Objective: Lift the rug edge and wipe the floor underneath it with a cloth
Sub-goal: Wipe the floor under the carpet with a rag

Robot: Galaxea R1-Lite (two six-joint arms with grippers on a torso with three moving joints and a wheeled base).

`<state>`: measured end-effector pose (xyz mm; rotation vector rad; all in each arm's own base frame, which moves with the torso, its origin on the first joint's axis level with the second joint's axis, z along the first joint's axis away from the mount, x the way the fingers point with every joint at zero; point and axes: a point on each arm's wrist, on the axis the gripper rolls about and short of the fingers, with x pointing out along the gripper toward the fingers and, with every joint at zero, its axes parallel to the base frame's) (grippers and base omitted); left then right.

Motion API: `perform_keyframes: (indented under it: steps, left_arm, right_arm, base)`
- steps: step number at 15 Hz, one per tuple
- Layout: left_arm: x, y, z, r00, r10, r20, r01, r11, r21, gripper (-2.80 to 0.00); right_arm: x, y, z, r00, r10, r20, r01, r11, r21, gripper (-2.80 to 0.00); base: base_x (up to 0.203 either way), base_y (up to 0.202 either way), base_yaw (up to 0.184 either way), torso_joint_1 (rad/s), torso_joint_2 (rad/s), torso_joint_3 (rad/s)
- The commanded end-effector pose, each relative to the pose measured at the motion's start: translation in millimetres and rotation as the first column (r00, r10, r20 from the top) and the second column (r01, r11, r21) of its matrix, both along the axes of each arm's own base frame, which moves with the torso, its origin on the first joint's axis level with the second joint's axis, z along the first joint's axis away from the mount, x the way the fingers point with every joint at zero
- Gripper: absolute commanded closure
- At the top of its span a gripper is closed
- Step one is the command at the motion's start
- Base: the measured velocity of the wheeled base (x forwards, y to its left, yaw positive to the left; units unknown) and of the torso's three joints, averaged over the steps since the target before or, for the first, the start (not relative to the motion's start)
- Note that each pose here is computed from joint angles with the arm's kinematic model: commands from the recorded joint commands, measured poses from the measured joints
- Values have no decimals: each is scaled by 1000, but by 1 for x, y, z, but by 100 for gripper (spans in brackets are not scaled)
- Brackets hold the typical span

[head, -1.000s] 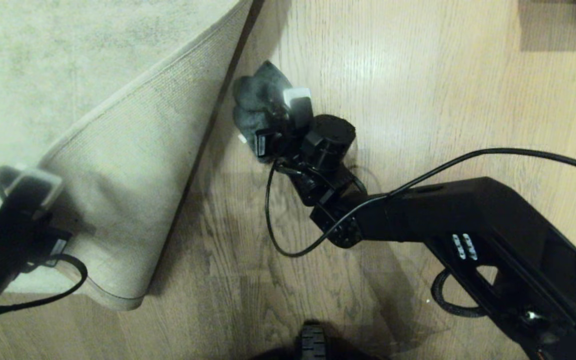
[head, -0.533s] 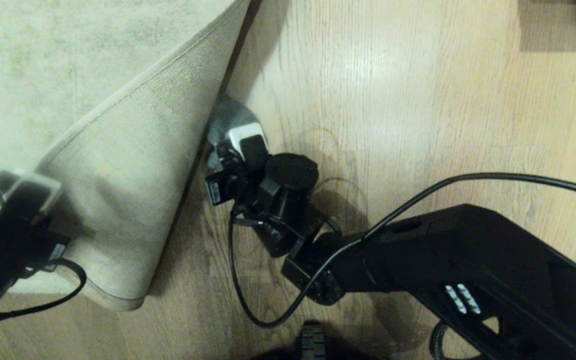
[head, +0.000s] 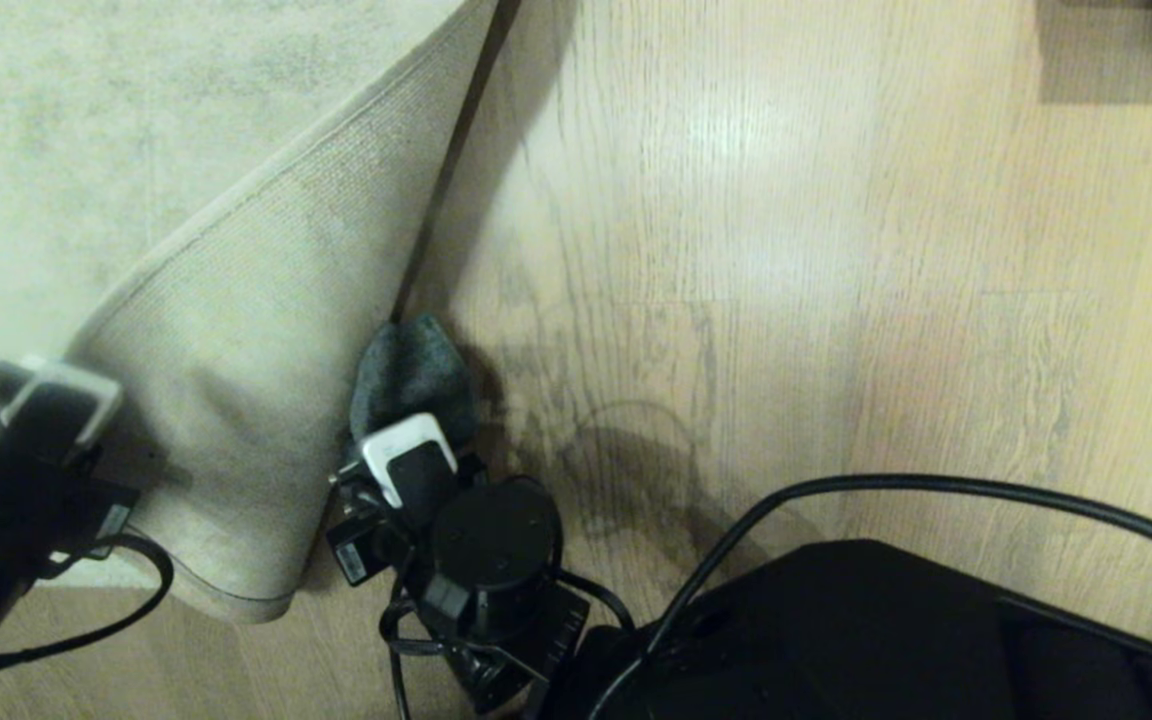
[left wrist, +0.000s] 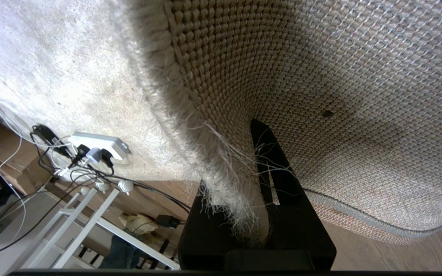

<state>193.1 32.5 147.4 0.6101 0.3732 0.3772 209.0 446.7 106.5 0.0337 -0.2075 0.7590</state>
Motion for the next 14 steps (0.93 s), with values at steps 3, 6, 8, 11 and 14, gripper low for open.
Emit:
perform_keyframes:
  steps: [3,6,8,11,14]
  left_arm:
    - [1,0,-1,1000,3,-2,-3,1000,3,0]
    - [2,0,-2,1000,-3,-10,3,1000,2,0]
    - [2,0,-2,1000,-3,-10,3,1000,1,0]
    - [2,-1,-2,1000,-6,-11,6,1000,2,0]
    - [3,-1,-3,1000,-6,-14,6,1000,2,0]
  right_arm:
    - [18,10,-23,1000,-26,1,26,1000,7,0]
    - [55,2,-8,995,-100,31,98,993,64,0]
    - [82,-10,6,987,-155,48,150,984,92,0]
    - [111,-30,34,969,-229,94,217,968,125,0]
    - [114,-40,63,960,-252,119,233,960,155,0]
  base:
    - [0,0,0,0,0,0]
    - [0,0,0,0,0,0]
    - [0,0,0,0,0,0]
    - [0,0,0,0,0,0]
    - [0,0,0,0,0,0]
